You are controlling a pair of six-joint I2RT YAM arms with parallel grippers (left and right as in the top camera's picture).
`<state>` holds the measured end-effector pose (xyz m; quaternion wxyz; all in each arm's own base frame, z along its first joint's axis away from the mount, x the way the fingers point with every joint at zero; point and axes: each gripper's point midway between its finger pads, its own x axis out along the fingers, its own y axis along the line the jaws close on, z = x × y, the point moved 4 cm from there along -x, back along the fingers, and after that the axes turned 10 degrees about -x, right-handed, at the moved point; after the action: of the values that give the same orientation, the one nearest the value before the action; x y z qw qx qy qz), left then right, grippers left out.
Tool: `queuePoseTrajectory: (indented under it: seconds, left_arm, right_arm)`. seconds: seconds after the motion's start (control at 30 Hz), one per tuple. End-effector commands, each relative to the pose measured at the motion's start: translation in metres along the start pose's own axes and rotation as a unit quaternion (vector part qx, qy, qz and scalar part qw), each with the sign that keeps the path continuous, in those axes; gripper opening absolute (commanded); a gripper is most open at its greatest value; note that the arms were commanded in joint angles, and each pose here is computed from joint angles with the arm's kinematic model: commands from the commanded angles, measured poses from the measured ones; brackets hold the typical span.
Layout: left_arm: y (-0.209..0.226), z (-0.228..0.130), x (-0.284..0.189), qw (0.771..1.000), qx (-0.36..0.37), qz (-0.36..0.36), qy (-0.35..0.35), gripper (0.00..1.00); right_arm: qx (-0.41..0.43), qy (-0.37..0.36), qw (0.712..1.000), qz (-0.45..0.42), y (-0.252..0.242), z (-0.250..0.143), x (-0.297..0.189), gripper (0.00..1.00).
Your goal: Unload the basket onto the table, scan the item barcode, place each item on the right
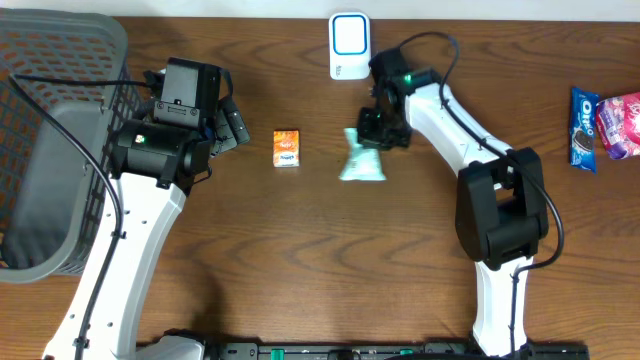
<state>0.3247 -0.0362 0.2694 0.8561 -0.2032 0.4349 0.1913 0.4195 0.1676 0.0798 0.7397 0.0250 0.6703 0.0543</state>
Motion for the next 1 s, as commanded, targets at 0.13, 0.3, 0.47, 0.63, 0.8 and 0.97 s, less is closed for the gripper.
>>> queuePoseTrajectory:
  seconds: [0.13,0.3,0.47,0.63,0.8,0.97]
  left_arm:
    - [0.001,0.000,0.001,1.000,-0.001,0.003,0.000,0.98]
    - [0.001,0.000,0.001,1.000,-0.001,0.003,0.000,0.98]
    - [0.001,0.000,0.001,1.000,-0.001,0.003,0.000,0.98]
    - [0.001,0.000,0.001,1.000,-0.001,0.003,0.000,0.98]
    - [0.001,0.000,0.001,1.000,-0.001,0.003,0.000,0.98]
    - [0.001,0.000,0.001,1.000,-0.001,0.003,0.000,0.98]
  right_arm:
    - [-0.022,-0.113,0.912,-0.394,-0.068,0.013,-0.070,0.01]
    - [-0.027,-0.136,0.870,-0.473,-0.079,0.007,-0.059,0.01]
    - [-0.036,-0.117,0.890,-0.438,-0.070,-0.007,-0.025,0.01]
    - [-0.040,-0.104,0.941,-0.320,-0.028,-0.013,0.003,0.13]
    - [-0.058,-0.117,0.957,-0.258,0.010,-0.016,0.013,0.44]
    - [-0.074,-0.122,0.960,-0.242,0.029,-0.021,0.015,0.56]
